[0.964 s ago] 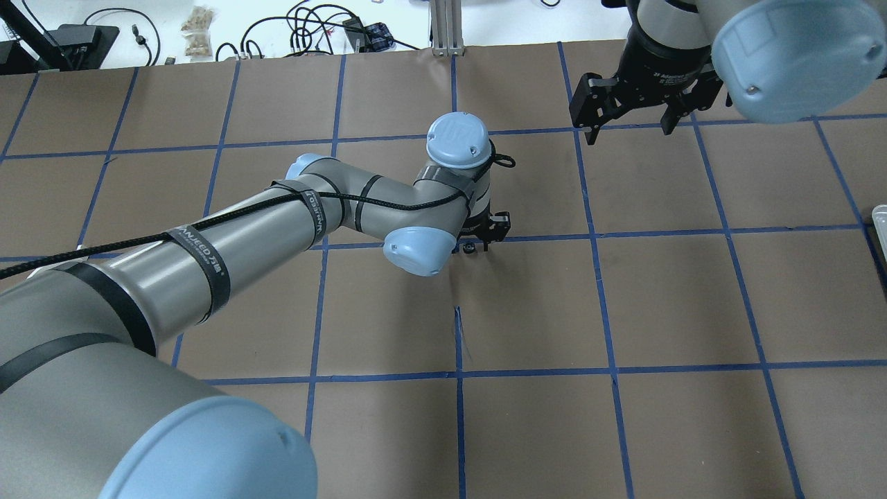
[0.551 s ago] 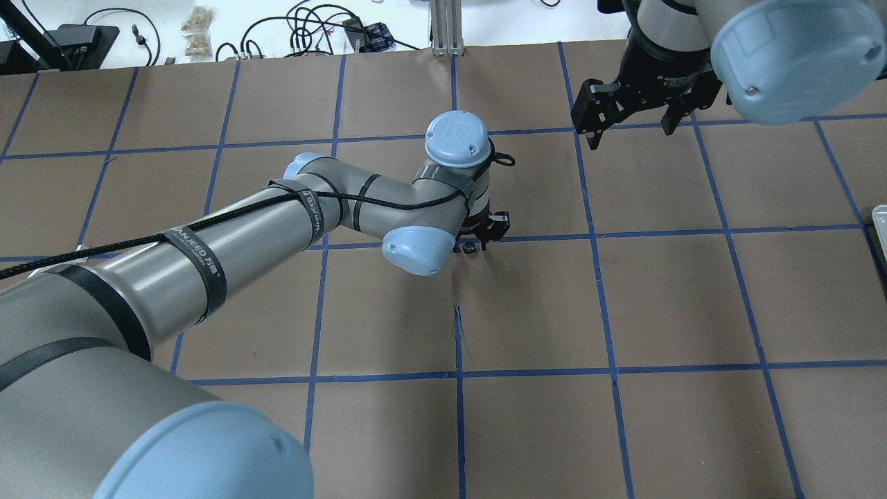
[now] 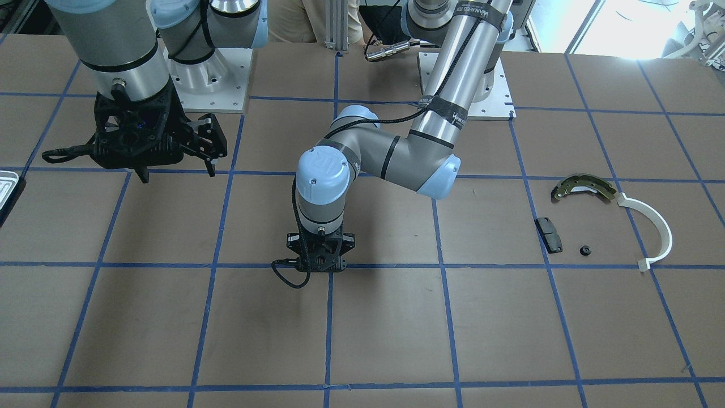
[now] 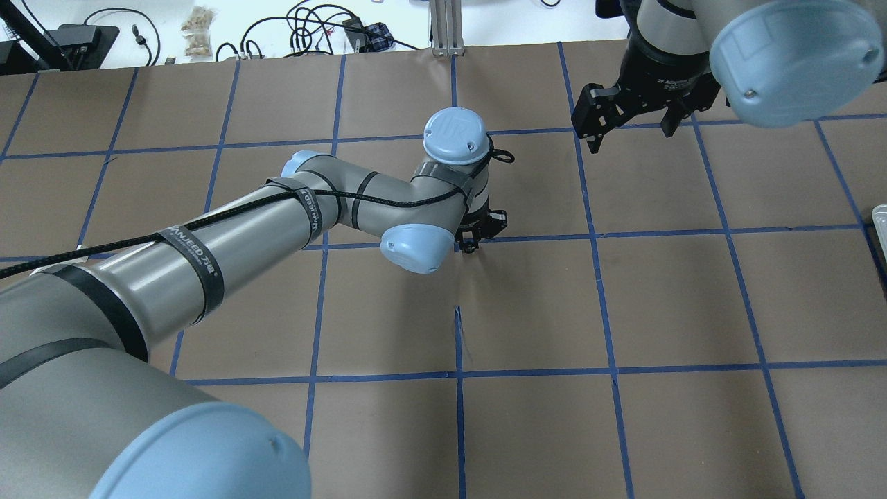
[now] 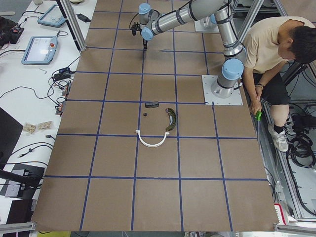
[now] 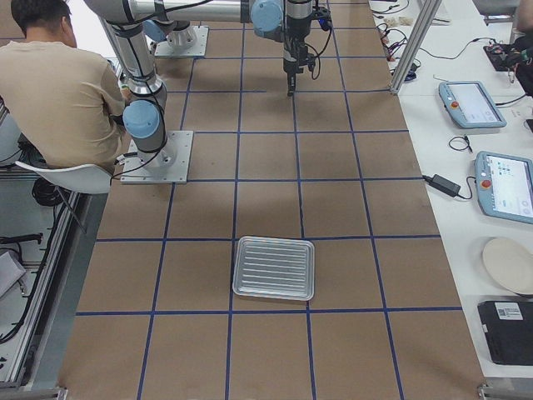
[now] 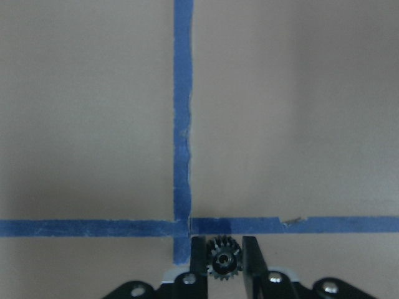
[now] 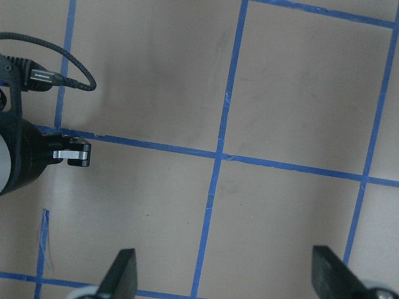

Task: Place bearing gear from tray to pile

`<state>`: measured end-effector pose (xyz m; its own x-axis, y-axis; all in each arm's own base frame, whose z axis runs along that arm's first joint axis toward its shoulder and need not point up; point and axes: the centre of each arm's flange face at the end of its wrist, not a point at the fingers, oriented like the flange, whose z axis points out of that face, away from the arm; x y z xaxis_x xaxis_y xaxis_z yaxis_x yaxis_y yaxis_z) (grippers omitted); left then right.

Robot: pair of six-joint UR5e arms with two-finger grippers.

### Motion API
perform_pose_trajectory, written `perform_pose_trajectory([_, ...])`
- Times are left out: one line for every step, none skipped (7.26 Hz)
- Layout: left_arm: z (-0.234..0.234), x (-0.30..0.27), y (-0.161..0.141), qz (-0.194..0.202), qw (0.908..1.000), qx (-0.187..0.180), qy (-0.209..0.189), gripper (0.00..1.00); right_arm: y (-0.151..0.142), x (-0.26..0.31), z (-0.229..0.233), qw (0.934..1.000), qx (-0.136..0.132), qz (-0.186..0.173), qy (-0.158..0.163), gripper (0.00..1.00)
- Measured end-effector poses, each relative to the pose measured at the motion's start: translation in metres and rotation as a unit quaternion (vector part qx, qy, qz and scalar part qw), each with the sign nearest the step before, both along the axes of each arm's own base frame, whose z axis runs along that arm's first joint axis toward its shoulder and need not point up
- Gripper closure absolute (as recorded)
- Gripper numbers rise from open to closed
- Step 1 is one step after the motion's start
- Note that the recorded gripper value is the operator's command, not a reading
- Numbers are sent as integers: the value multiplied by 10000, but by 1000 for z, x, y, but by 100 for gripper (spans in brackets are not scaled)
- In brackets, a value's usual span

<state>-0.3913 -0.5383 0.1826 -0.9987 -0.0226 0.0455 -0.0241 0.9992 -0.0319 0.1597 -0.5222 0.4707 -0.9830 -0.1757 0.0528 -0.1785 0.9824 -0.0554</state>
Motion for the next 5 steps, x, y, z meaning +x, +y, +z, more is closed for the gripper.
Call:
perform_pose_trajectory([9,5,-3,10,10000,-16,9,100,0,0,0,10000,-6,17,-9,0])
perform_pose_trajectory([21,24,-12,5,10000,4,-4,100,0,0,-1,10000,-9,23,-18,0])
perform_pose_trajectory([36,57,-25,-66,10000,51,-37,100,-1,0,-1,10000,-14,31,-20,0])
perform_pose_trajectory([54,99,-37,-177,9997,134,-140,100,-1,0,-1,10000,-20,40,-23,0])
perform_pose_trajectory([71,146,-47,-262,9990,209,-307,100,-1,0,-1,10000,-20,38,-35,0])
